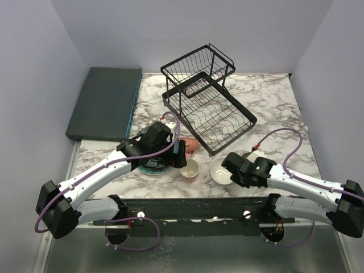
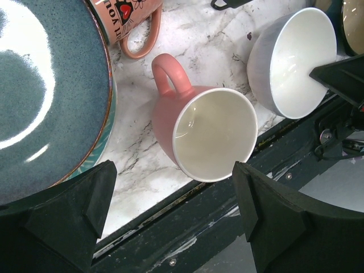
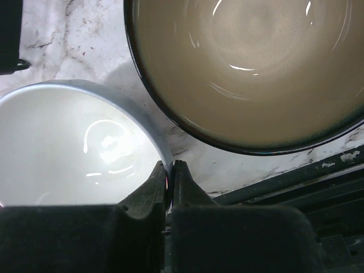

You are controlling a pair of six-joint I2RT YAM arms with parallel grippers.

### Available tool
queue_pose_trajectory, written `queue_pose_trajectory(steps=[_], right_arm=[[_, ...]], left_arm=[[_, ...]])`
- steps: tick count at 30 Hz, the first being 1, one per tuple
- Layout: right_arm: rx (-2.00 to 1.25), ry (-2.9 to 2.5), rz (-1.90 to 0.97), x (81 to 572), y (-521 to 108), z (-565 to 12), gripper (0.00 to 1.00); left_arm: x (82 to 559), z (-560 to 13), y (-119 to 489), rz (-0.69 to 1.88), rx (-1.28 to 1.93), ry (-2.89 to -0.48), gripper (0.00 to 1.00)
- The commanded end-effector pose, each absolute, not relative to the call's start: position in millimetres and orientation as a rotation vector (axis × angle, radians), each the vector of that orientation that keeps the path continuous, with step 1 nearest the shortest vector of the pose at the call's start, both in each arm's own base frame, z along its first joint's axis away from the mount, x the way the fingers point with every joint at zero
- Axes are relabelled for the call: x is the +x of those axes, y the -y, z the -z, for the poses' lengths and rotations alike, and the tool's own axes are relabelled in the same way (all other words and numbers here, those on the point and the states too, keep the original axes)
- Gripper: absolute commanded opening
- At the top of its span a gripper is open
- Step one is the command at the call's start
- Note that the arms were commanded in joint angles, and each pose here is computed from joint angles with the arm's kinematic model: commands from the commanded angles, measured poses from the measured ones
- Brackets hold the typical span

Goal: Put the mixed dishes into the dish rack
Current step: Pick up the bowl from the corner of the board.

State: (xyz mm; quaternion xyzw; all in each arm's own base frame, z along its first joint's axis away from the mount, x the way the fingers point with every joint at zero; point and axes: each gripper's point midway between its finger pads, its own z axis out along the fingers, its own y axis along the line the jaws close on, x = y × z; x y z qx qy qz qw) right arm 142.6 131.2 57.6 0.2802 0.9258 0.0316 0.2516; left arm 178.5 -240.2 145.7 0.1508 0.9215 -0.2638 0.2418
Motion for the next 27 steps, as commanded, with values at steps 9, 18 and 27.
queue_pose_trajectory(steps=[9, 18, 27], right_arm=[[0.580, -2.468, -0.210, 155.9, -139.7, -92.8, 0.00], [0.277, -2.459, -0.128, 175.4, -150.5, -131.1, 0.00], [0.005, -2.419, -0.077, 201.6, -173.8, -168.0, 0.00]], left_arm=[[192.7, -165.4, 239.5, 0.702, 0.385, -2.437, 0.92], [194.6, -208.8, 262.6, 0.848, 0.411, -2.372, 0.94], [197.4, -226.2, 270.6, 0.887, 0.383, -2.371, 0.94]])
